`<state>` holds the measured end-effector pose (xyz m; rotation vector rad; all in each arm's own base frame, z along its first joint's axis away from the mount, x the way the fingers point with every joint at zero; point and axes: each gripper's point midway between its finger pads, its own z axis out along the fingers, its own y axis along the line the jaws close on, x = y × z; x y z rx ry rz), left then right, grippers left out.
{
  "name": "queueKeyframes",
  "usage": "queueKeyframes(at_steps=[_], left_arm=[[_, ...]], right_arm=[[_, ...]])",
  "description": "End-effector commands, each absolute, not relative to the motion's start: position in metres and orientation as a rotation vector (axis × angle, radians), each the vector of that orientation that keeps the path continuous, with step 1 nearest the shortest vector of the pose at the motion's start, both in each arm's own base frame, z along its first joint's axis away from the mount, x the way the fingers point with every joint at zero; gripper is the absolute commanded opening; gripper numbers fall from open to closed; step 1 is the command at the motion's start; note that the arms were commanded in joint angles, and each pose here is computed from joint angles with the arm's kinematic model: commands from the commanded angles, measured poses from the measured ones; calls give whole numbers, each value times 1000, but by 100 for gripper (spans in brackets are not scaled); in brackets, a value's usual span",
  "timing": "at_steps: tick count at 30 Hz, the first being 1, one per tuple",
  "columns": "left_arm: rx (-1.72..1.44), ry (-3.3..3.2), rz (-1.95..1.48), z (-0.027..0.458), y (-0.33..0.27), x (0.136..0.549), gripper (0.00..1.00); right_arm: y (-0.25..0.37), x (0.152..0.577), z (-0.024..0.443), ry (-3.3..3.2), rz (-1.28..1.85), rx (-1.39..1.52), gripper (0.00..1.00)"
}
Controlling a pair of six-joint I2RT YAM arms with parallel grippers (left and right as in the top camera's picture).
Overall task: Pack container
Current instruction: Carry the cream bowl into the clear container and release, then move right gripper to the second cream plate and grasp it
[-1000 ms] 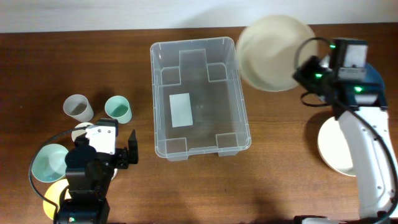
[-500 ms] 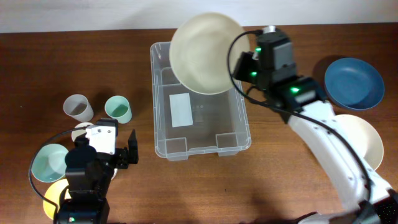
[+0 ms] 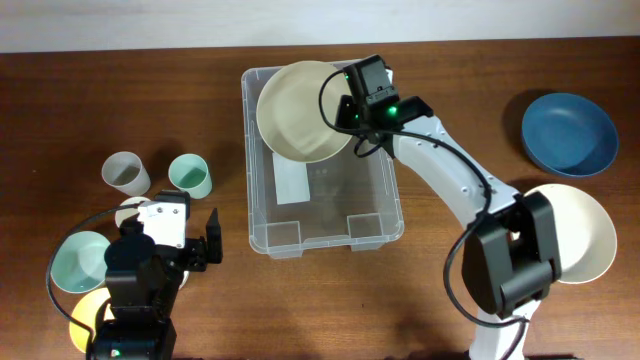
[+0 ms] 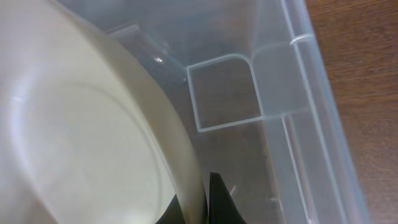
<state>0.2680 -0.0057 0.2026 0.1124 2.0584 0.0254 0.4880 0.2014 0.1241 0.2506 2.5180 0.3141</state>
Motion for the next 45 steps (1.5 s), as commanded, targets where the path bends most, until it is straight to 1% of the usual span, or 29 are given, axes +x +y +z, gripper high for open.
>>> queueKeyframes(at_steps=[1,11,13,15,17,27,29,32,33,34,35,38,39,40,43,45], left_arm=[[102,2036,26,212,-5,269,99],[102,2036,27,212,-5,269,100],[102,2036,27,212,-5,269,99],[102,2036,27,212,-5,269,99],[102,2036,27,212,-5,269,99],[102,2036,27,212,-5,269,99],[103,2036,26,212,-5,269,99],[102,2036,27,212,-5,270,99],[102,2036,27,212,-5,270,99],[102,2036,27,212,-5,270,100],[103,2036,27,212,-5,269,99],[103,2037,27,212,-5,270,99],[103,2036,27,212,-5,269,99],[103,2036,27,212,-5,269,100],[103,2037,27,212,-5,270,99],[102,2036,27,212,-5,269,100]], right_arm=[[201,500,137,2470,300,265,4],[198,492,107,2555,244,266,4],[197,492,106,2557,243,266,9],[197,492,106,2558,242,266,11],[197,491,106,2560,241,266,15],[195,490,111,2555,230,239,15],[194,491,126,2527,217,189,15],[182,493,164,2457,159,166,19],[172,491,195,2412,122,140,22],[164,489,212,2391,102,140,24],[150,485,235,2362,81,166,31],[115,474,279,2311,73,238,31],[81,464,302,2284,51,313,37],[58,457,309,2275,37,384,49],[-4,434,307,2300,-33,586,50],[-45,415,292,2360,-85,720,53]])
